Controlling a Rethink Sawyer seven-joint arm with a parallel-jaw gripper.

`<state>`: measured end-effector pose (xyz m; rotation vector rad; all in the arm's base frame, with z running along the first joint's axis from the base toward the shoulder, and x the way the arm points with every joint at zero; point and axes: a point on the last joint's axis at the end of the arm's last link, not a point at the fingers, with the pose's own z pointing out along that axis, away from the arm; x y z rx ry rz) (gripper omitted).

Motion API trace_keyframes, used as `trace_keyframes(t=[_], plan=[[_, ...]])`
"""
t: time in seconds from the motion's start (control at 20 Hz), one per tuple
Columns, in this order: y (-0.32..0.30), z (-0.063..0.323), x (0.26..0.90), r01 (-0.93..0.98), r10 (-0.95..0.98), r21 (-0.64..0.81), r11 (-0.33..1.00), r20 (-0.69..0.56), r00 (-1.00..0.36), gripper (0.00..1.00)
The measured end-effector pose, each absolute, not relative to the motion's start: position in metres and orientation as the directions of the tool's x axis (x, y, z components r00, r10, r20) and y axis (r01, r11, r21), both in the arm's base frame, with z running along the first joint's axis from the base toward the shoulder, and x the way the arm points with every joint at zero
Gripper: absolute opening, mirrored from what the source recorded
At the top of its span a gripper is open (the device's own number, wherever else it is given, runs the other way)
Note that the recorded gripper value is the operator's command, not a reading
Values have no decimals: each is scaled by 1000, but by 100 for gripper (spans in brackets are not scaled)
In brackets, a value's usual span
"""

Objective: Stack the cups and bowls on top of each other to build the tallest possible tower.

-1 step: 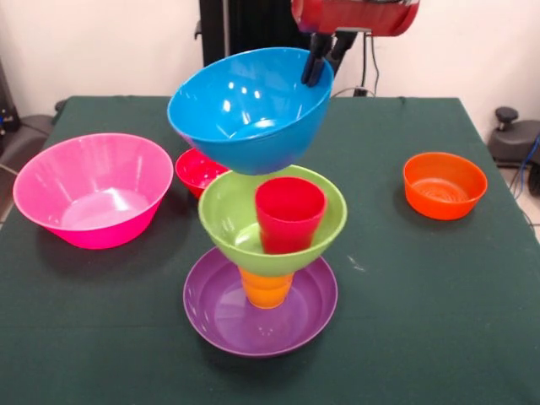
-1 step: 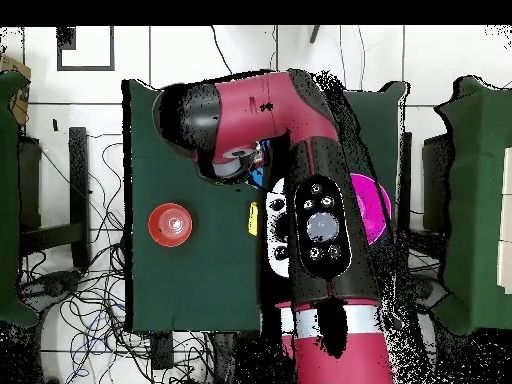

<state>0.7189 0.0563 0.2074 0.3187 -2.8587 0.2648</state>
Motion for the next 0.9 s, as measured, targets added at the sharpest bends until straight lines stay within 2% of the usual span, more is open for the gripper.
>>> trace_keyframes(t=[0.45,0.9], plan=[[70,212,726,-250,-207,-155,956,251,-946,0],[68,197,735,-243,-201,-149,958,253,-946,0]])
